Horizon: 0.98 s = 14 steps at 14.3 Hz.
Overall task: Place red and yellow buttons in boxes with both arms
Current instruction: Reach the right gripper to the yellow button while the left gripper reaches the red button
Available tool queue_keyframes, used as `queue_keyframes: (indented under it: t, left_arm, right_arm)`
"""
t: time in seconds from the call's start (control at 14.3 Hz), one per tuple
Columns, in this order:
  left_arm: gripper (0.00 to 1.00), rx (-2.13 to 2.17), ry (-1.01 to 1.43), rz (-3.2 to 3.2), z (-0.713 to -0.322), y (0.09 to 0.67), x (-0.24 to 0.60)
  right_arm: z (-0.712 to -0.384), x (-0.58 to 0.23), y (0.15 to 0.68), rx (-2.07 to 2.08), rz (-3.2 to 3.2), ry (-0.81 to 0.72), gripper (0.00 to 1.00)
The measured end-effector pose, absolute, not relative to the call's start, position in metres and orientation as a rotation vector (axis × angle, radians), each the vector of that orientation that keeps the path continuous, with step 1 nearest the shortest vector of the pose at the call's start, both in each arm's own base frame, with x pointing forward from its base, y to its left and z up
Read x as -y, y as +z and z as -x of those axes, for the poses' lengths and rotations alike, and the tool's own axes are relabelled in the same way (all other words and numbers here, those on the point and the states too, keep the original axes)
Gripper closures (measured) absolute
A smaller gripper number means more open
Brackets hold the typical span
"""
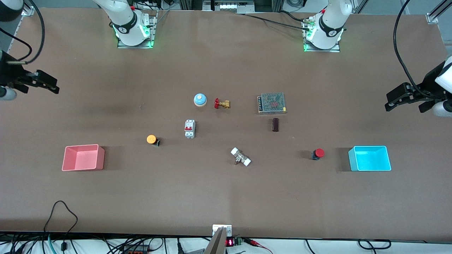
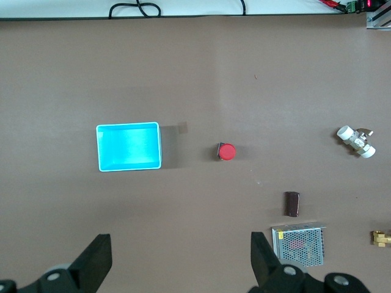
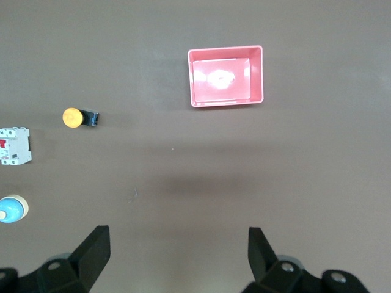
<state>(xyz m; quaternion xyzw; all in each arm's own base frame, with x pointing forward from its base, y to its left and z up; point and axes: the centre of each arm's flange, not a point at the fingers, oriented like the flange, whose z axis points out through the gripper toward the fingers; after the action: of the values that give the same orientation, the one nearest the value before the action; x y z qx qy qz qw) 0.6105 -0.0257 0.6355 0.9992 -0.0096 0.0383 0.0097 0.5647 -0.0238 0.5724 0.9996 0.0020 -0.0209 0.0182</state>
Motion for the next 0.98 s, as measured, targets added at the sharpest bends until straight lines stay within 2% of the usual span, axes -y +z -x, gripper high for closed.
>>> queue_keyframes:
  t: [0.35,0.63,0.98]
  left_arm:
    - [0.00,0.062,0.045,-3.119,-0.621,0.610,0.038]
    - [0.00,0.068,-0.038,-3.118,-0.632,0.579,0.041]
    - [0.00,0.077,-0.135,-3.112,-0.646,0.539,0.045]
  right_arm:
    - [-0.589,0.011,0.524,-0.039,-3.098,-0.137,0.00]
    - [-0.617,-0.042,0.470,-0.153,-3.118,-0.129,0.00]
    - [-0.632,-0.116,0.401,-0.221,-3.112,-0.182,0.00]
